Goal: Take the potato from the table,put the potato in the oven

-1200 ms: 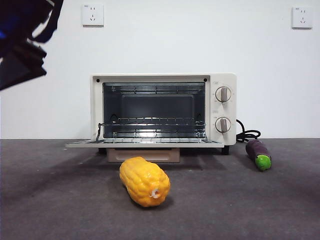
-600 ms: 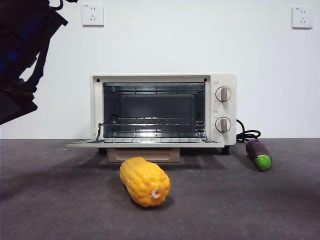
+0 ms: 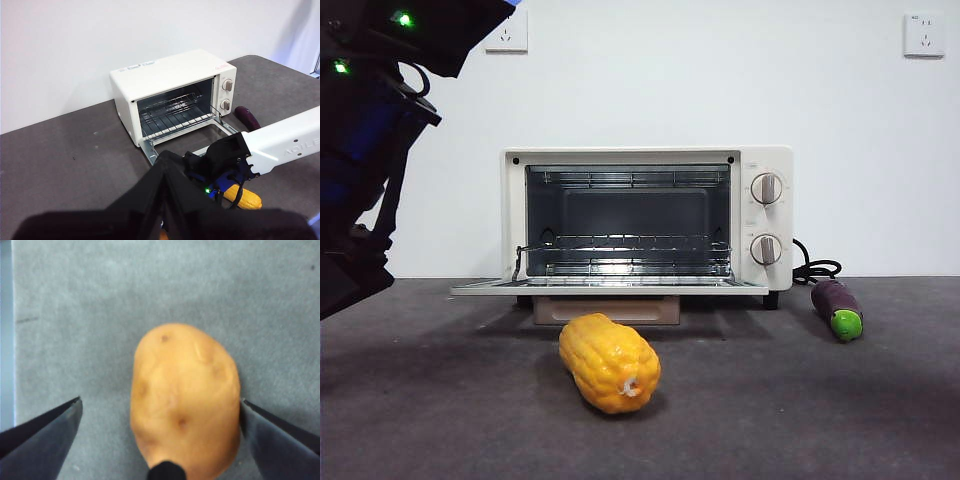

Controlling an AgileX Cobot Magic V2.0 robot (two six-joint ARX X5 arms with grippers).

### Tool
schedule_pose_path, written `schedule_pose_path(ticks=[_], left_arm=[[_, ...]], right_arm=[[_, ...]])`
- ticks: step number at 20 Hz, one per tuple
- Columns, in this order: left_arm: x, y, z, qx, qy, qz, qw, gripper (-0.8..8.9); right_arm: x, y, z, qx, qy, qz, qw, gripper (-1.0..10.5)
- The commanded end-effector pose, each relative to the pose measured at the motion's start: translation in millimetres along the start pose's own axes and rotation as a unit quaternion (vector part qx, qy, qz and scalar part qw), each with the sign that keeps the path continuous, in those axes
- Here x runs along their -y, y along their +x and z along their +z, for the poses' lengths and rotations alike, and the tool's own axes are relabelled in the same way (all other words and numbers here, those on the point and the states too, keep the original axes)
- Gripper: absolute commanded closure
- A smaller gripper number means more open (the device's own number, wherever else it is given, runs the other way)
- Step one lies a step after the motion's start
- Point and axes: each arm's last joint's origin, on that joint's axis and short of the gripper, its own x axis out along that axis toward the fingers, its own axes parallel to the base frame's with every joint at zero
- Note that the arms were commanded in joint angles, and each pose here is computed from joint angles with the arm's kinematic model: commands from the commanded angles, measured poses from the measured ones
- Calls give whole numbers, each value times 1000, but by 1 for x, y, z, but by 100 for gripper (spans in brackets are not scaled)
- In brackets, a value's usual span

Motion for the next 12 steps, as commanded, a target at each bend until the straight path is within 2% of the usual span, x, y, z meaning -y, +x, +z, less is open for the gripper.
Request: schedule_pose_path(ticks=[1, 3, 5, 7, 12], left_arm=[[0, -1, -1, 4, -4, 0, 1000, 819], [0, -1, -1, 4, -4, 0, 1000, 819], [0, -1, -1, 4, -3, 0, 1000, 819], [0, -1, -1, 4, -3, 0, 1000, 819], [0, -1, -1, 4, -3, 0, 1000, 818]], right_arm=[[-2, 13, -7, -11, 16, 4, 1000, 399], [-2, 15, -9, -17, 30, 2, 999, 537], [-1, 16, -10, -21, 45, -4, 999, 624], [-3, 16, -9, -19, 44, -11, 999, 852], [-1, -6, 10, -35, 62, -10, 997, 881]])
